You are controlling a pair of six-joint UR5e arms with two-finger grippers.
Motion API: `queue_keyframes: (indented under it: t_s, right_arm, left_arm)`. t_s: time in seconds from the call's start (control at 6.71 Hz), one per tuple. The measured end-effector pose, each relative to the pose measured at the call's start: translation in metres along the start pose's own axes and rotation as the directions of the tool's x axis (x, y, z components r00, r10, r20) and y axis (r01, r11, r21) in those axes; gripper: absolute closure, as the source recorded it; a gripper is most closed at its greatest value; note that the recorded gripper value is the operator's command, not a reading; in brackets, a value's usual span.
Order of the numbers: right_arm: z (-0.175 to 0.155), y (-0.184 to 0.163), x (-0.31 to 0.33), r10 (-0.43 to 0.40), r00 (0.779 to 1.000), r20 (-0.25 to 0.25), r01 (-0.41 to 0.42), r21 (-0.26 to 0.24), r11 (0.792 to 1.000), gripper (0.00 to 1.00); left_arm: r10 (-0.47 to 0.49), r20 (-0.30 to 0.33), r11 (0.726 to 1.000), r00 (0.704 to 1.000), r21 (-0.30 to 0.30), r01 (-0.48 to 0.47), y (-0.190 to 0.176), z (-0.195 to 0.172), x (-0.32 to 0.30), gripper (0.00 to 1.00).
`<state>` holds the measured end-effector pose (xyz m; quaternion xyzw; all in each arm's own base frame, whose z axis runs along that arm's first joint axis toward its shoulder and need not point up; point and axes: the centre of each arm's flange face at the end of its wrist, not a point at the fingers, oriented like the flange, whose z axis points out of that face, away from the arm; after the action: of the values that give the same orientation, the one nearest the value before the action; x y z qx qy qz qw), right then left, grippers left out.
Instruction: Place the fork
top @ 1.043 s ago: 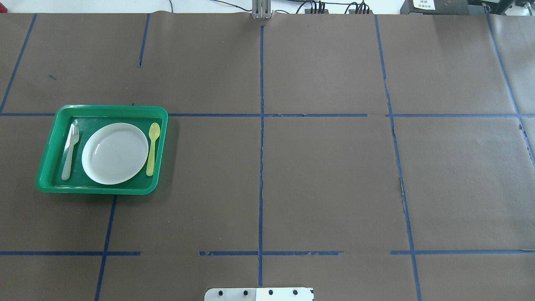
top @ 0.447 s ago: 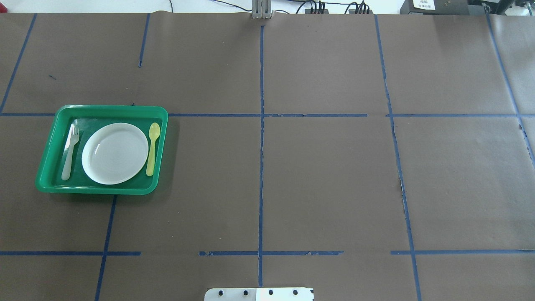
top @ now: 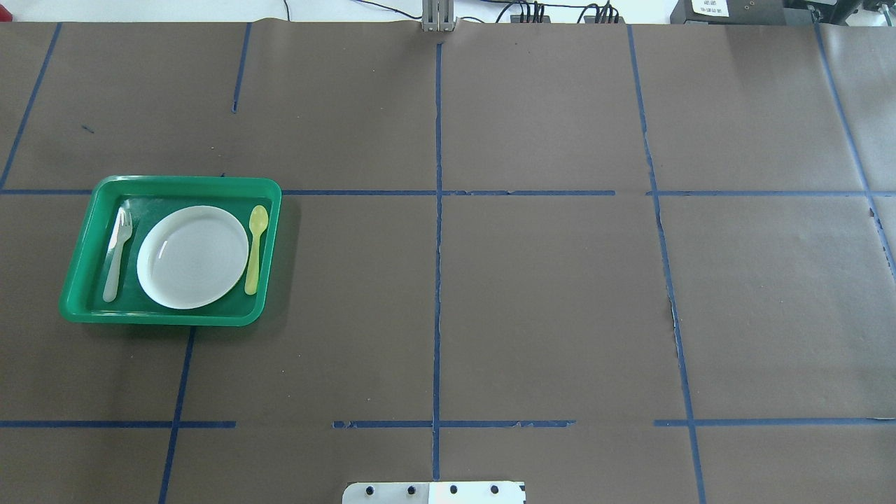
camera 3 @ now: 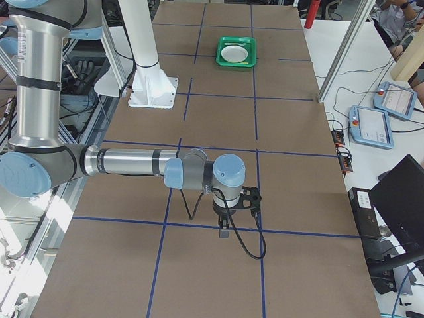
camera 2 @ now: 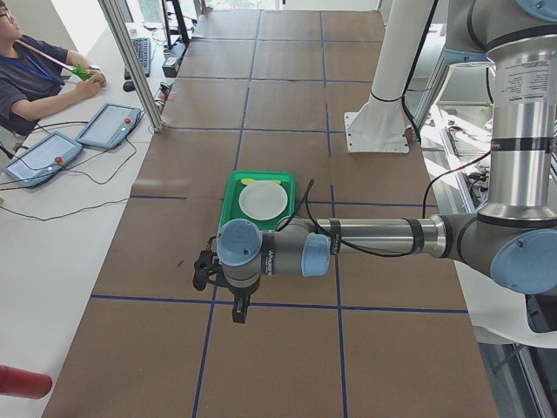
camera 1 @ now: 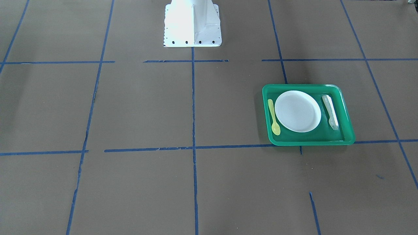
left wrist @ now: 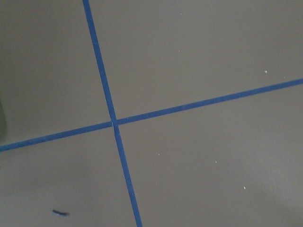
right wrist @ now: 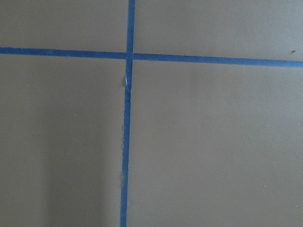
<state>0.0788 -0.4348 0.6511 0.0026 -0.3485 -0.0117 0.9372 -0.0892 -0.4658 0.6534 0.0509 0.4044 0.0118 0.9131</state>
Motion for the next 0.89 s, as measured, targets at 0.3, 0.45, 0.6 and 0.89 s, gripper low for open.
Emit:
queue_keyframes:
  t_s: [0.3,0.45,0.6,0.89]
  right_arm:
    - [0.0,0.0,0.0,0.0,1.0,0.0,0.0,0.0,1.0,0.0]
    - [0.0,0.0,0.0,0.0,1.0,0.0,0.0,0.0,1.0,0.0]
    - [0.0,0.0,0.0,0.0,1.0,0.0,0.0,0.0,1.0,0.0]
    - [0.0,0.0,0.0,-0.001,1.0,0.0,0.001,0.0,1.0,0.0]
  left_arm:
    - [-0.02,0.001,1.0,1.0,0.001,0.02,0.0001,-0.0002,0.0019,0.0]
    - [-0.021,0.0,1.0,1.0,-0.002,0.021,0.0005,0.0014,0.0014,0.0]
    - [-0.021,-0.001,1.0,1.0,-0.006,0.021,0.0009,0.0035,0.0006,0.0]
    - [-0.017,-0.001,1.0,1.0,-0.009,0.017,0.0008,0.0052,-0.0003,0.0]
